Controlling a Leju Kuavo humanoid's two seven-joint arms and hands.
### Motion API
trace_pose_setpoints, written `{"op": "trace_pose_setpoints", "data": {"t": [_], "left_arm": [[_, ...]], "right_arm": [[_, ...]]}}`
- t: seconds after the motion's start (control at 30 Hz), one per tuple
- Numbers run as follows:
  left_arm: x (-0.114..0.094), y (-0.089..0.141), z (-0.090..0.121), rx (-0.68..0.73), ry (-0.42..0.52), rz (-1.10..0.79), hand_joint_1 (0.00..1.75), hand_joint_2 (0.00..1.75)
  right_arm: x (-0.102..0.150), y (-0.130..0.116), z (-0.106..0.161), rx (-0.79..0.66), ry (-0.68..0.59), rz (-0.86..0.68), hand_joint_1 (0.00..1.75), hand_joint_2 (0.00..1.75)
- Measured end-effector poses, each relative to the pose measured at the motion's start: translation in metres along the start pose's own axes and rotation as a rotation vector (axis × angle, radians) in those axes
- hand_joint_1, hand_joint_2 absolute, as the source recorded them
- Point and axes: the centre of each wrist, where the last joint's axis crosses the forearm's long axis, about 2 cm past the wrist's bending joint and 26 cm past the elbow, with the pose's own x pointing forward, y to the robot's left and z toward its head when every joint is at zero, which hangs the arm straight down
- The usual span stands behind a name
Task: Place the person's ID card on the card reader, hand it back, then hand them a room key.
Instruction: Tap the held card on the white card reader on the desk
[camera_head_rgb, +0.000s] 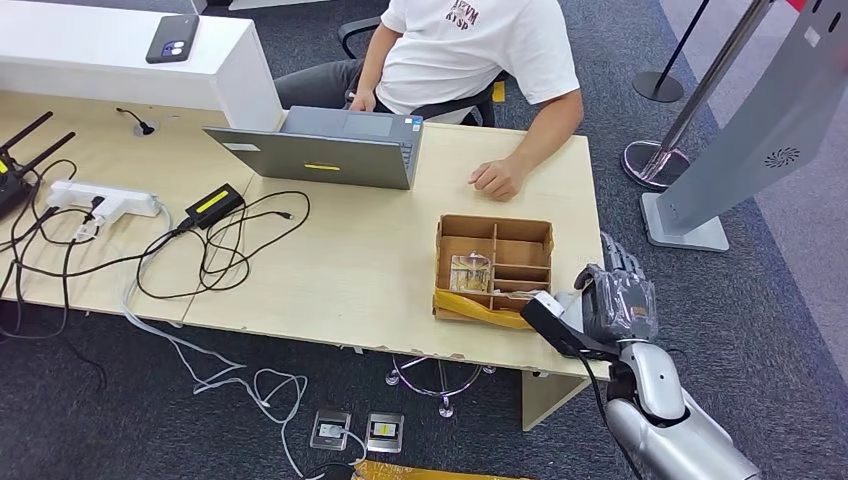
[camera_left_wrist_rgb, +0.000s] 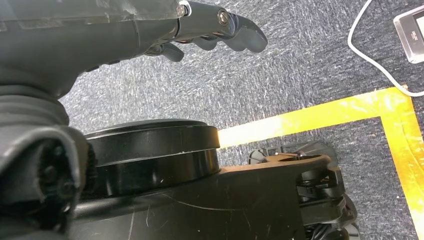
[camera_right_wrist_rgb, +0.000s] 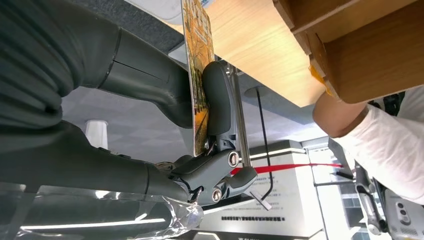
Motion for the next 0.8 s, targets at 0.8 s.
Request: {"op": "trace_pose_setpoints", "data": {"t": [0.8], "left_arm": [[0.0, 0.0, 0.0, -0.001, 0.017, 0.01, 0.0, 0.0]], "right_arm": [[-0.031, 0.024, 0.016, 0.027, 0.18, -0.057, 1.75, 1.75]]}}
